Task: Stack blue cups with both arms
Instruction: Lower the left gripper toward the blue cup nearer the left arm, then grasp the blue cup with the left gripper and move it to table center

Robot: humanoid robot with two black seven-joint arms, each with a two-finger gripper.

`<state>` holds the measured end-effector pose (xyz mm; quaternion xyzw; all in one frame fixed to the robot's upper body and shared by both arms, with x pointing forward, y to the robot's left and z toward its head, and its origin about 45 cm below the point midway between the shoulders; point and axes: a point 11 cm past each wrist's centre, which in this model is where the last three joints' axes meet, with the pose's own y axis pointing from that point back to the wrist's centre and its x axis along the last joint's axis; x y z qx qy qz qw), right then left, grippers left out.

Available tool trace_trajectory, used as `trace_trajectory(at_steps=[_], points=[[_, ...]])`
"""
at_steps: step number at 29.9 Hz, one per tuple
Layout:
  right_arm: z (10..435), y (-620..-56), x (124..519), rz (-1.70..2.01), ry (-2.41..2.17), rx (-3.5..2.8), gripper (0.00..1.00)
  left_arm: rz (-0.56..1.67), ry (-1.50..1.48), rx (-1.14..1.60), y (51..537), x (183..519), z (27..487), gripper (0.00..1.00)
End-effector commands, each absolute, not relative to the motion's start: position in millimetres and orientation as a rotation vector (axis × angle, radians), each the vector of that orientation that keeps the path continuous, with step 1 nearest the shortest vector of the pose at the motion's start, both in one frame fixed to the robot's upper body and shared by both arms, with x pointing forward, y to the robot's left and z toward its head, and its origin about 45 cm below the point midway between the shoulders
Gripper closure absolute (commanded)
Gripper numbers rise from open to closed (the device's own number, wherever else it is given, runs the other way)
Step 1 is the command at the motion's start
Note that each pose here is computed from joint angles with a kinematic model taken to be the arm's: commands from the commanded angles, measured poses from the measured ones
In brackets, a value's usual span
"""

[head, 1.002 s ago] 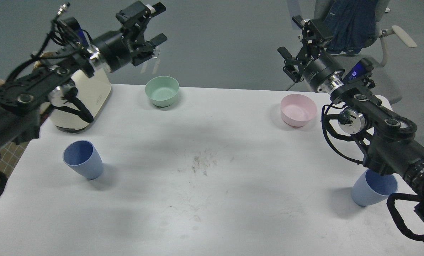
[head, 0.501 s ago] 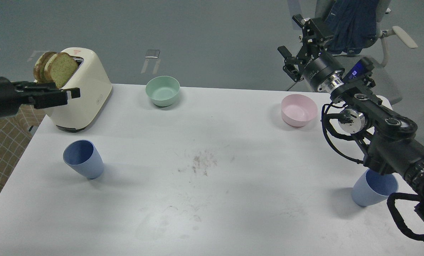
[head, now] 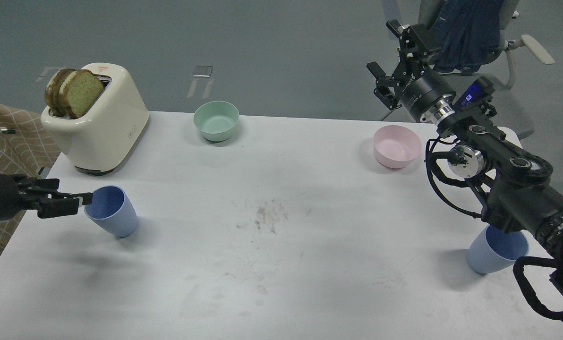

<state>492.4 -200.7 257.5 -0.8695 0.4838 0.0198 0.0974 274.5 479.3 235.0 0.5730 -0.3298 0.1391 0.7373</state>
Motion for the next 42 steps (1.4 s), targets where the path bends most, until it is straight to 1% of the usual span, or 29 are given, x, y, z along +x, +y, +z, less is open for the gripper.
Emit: trace_trajectory(at_steps=[1,4,7,10,11,15,16,17,20,21,22,23,29,35,38,39,42], points=[[257,-201,492,0.059,1.433,-2.576,0.00,0.304,-0.716,1.242,474,277,227,0.04],[256,-201,492,0.061,1.436,-2.576,0.00,0.306,-0.709,1.238,474,277,224,0.04],[256,-202,492,0.063,1.437,-2.573,0.00,0.307,-0.705,1.233,472,278,221,0.07],[256,-201,492,0.061,1.436,-2.576,0.00,0.305,-0.693,1.232,472,277,214,0.20],[256,-202,492,0.060,1.438,-2.576,0.00,0.303,-0.686,1.233,472,275,212,0.29],[254,-203,491,0.064,1.440,-2.577,0.00,0.303,-0.686,1.231,472,276,211,0.37],[254,-203,491,0.064,1.440,-2.577,0.00,0.302,-0.686,1.227,470,276,210,0.47],[254,-203,491,0.065,1.440,-2.575,0.00,0.301,-0.686,1.222,469,277,209,0.62],[253,-203,491,0.066,1.443,-2.576,0.00,0.296,-0.684,1.223,468,276,207,0.83],[253,-203,491,0.066,1.443,-2.576,0.00,0.295,-0.685,1.224,468,276,207,0.85],[253,-203,491,0.066,1.443,-2.576,0.00,0.295,-0.685,1.224,468,276,207,0.96],[252,-203,491,0.068,1.444,-2.577,0.00,0.294,-0.685,1.225,468,276,207,1.00],[252,-202,491,0.070,1.440,-2.577,0.00,0.292,-0.701,1.226,467,278,209,1.00],[256,-203,493,0.059,1.441,-2.574,0.00,0.305,-0.745,1.221,466,283,221,1.00],[269,-199,496,0.032,1.421,-2.568,0.00,0.309,-0.855,1.195,453,300,247,1.00],[282,-198,501,-0.003,1.409,-2.563,0.00,0.313,-0.919,1.170,440,314,265,1.00],[311,-194,509,-0.075,1.384,-2.550,0.00,0.317,-1.013,1.127,419,336,292,1.00]])
